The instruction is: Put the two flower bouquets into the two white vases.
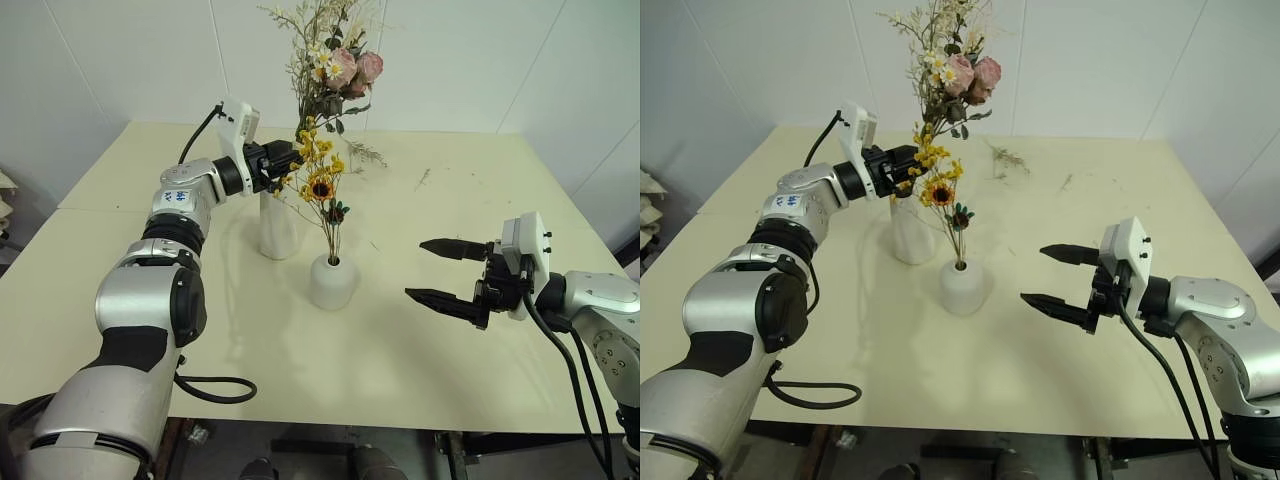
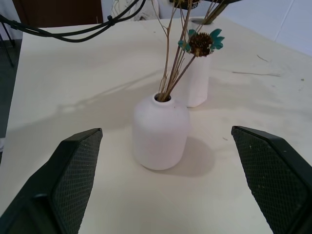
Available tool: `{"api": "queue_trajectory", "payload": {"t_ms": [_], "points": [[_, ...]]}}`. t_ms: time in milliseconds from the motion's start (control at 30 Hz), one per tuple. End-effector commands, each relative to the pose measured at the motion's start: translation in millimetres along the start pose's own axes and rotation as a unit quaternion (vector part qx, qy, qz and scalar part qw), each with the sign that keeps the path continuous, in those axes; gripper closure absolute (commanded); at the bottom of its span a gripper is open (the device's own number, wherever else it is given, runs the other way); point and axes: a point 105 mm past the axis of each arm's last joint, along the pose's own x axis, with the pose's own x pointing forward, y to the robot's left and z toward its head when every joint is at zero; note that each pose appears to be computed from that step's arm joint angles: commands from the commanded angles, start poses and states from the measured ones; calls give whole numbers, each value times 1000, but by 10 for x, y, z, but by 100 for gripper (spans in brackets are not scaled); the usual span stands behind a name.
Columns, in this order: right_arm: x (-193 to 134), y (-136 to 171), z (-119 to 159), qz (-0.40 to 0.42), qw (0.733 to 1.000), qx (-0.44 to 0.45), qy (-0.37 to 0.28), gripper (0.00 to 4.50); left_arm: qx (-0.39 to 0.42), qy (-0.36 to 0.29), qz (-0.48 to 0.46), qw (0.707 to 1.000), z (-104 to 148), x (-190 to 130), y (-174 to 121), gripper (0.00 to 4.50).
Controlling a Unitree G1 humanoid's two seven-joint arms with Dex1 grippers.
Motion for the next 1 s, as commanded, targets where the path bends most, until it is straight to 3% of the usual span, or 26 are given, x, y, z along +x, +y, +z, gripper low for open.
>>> {"api": "queue_trajectory", "payload": {"t_ms": [33, 133, 1000], "points": [[-13, 21, 121, -2, 1000, -26, -12, 0, 16, -12, 0, 1000, 181, 28, -6, 375], [-15, 17, 117, -4, 1000, -25, -11, 0, 23, -20, -13, 999, 224, -4, -15, 444], [16, -8, 90, -5, 1000, -22, -9, 0, 34, -35, -16, 999, 139, -307, 122, 444]]}}
